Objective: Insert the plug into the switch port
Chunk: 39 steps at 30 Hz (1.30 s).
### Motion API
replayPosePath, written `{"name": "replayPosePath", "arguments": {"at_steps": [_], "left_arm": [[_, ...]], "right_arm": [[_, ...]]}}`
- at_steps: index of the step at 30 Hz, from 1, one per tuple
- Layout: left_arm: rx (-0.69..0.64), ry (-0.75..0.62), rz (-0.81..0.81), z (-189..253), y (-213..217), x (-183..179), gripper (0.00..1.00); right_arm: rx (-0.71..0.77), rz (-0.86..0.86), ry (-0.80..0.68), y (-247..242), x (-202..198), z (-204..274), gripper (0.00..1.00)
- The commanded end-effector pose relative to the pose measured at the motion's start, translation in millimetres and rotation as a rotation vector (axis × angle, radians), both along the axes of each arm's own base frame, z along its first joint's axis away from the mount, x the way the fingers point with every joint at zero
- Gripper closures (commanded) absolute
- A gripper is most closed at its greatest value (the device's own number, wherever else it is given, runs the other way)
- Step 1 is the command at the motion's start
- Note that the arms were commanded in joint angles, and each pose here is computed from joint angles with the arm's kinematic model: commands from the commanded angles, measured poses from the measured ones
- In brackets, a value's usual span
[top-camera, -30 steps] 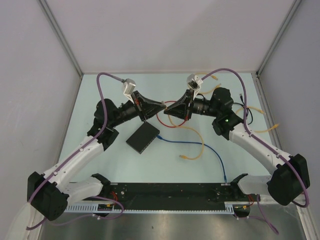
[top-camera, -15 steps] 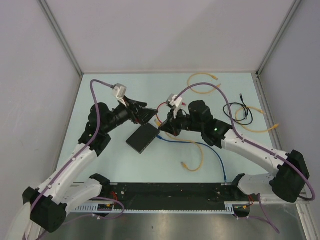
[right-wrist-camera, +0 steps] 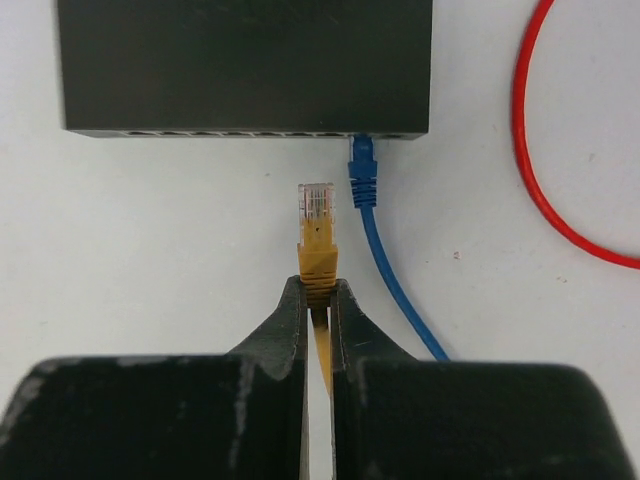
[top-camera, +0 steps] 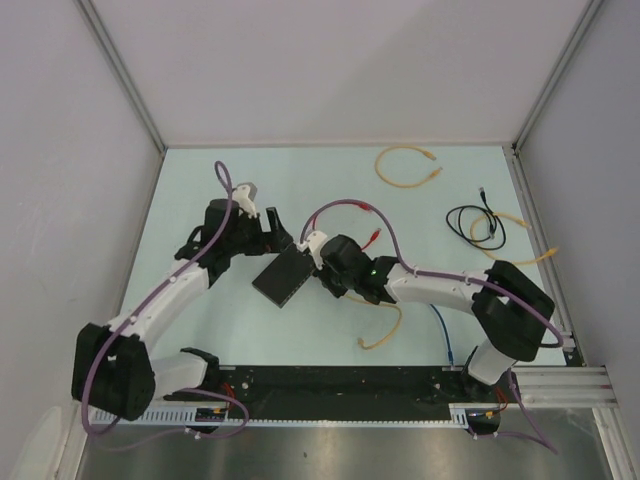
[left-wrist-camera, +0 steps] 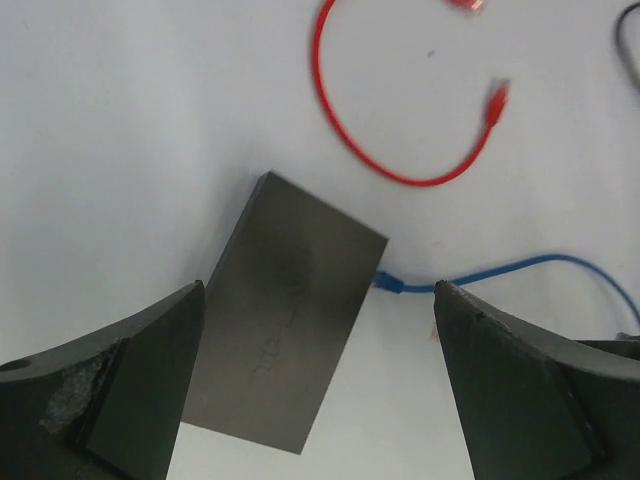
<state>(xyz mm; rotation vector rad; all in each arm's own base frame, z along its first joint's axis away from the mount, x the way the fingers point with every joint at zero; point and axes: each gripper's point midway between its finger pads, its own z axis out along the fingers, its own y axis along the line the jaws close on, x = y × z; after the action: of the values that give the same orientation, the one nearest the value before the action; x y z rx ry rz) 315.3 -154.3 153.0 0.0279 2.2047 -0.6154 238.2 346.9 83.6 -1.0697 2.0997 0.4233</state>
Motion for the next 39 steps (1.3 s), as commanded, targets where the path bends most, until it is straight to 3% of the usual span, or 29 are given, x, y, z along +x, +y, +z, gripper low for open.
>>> {"name": "replayPosePath", "arguments": {"at_steps": [1, 9, 13, 19, 27, 33, 39], "left_arm": [[0.067, 0.043, 0.0, -10, 5, 15, 0.01], [0.21, 0.21, -0.016, -68, 13, 29, 0.02], [0.208, 0.277, -0.039, -90, 10, 24, 0.06], [0.213, 0.29, -0.002, -88, 15, 17, 0.08], [0.015, 0.093, 0.077, -11, 7, 11, 0.08], [-0.189, 0.089, -0.001, 3, -19, -14, 0.11], [-0.359, 0.135, -0.092, 1, -42, -37, 0.22]], "right_arm": [[-0.04, -0.026, -0.045, 8, 18, -9, 1.0], [-0.088, -0.029, 0.002, 24, 14, -31, 1.0], [-0.118, -0.039, 0.019, 27, 16, -40, 1.0], [-0.132, -0.084, 0.03, 24, 17, -38, 1.0], [0.025, -0.095, -0.015, 31, 21, 20, 1.0], [0.149, -0.092, -0.032, 31, 20, 55, 1.0], [0.231, -0.079, -0.042, 30, 17, 74, 1.0]]}}
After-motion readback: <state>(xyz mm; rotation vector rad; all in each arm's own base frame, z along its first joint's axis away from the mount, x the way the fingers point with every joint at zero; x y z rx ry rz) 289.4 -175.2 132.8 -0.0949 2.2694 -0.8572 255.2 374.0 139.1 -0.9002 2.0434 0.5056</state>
